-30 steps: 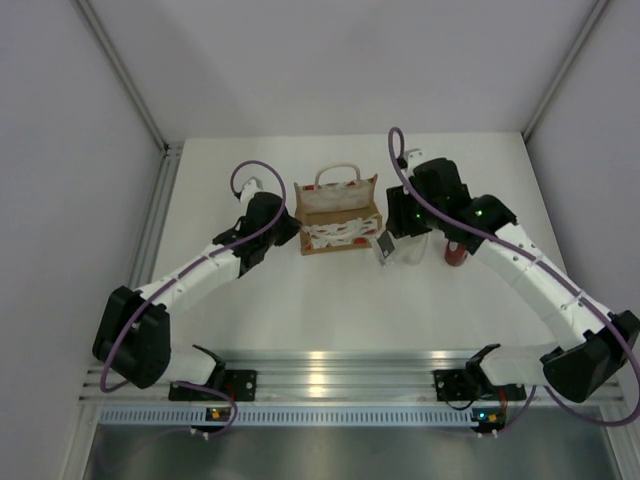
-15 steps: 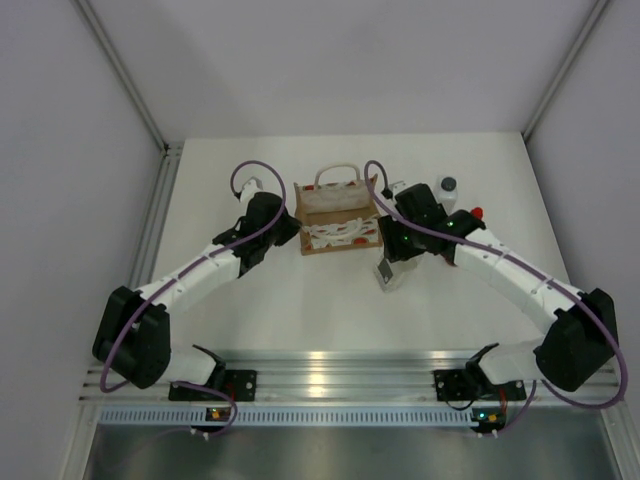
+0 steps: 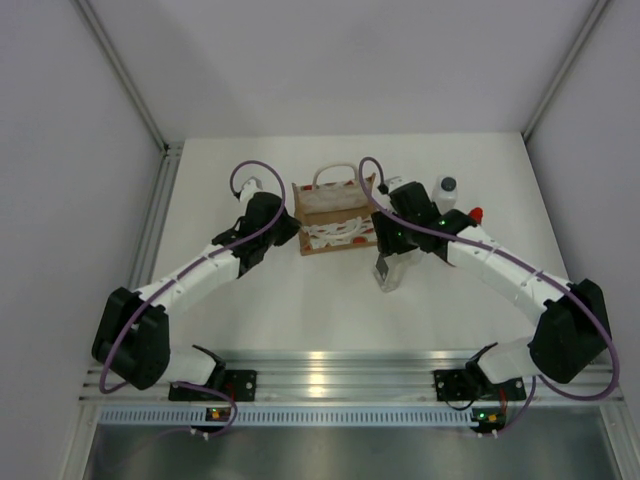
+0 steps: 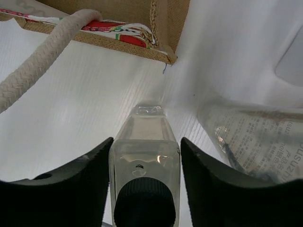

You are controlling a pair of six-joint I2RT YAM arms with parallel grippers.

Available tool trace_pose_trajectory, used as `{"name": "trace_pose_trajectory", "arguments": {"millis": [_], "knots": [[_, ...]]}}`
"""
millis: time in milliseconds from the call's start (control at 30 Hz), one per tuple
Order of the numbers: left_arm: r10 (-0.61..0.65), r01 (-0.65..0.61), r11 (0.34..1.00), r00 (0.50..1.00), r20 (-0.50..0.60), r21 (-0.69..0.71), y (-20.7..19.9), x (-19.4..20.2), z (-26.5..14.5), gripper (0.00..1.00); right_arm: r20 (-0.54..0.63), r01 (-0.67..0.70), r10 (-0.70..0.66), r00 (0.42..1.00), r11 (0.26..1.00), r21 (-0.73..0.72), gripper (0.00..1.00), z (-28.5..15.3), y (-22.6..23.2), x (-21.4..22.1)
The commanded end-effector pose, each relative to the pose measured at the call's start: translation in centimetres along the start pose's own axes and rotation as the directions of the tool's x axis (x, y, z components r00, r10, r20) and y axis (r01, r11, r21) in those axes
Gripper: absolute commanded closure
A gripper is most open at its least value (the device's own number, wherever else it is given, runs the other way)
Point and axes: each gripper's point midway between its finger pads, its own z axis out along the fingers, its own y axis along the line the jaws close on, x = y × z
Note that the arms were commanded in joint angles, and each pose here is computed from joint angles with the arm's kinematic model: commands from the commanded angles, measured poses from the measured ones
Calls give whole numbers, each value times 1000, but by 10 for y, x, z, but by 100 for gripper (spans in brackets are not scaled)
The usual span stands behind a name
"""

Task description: Take the personal care products out of the canvas bag

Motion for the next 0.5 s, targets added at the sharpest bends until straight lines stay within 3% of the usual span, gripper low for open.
{"name": "trace_pose_trajectory", "arguments": {"millis": [0, 33, 67, 100, 200, 233, 367, 467], "knots": [[18, -18, 1000, 1000, 25, -6, 2, -8, -5, 100, 130, -3, 5, 991, 1000, -19, 41, -19, 8, -35], [19, -19, 1000, 1000, 25, -4, 1, -8, -5, 100, 150, -1, 5, 989, 1000, -23, 36, -25, 8, -39], [20, -20, 1000, 1000, 23, -1, 0, -8, -6, 100, 163, -1, 5, 987, 1000, -23, 13, -29, 7, -43], [21, -21, 1000, 999, 25, -1, 0, -9, -6, 99, 182, 3, 2, 983, 1000, -27, 8, -35, 8, -49], [23, -24, 1000, 999, 24, 8, -3, -10, -7, 82, 236, 1, 4, 972, 1000, -23, 5, -54, 6, -63], [26, -27, 1000, 999, 25, 14, -5, -10, -8, 68, 257, 1, 5, 966, 1000, -21, 5, -62, 5, -69], [34, -35, 999, 999, 42, 30, -9, -17, -14, 42, 318, -12, 10, 948, 1000, 4, 4, -88, -4, -83], [45, -49, 998, 997, 65, 49, -17, -25, -23, 31, 367, -24, 15, 930, 1000, 20, 3, -109, -11, -91]]}}
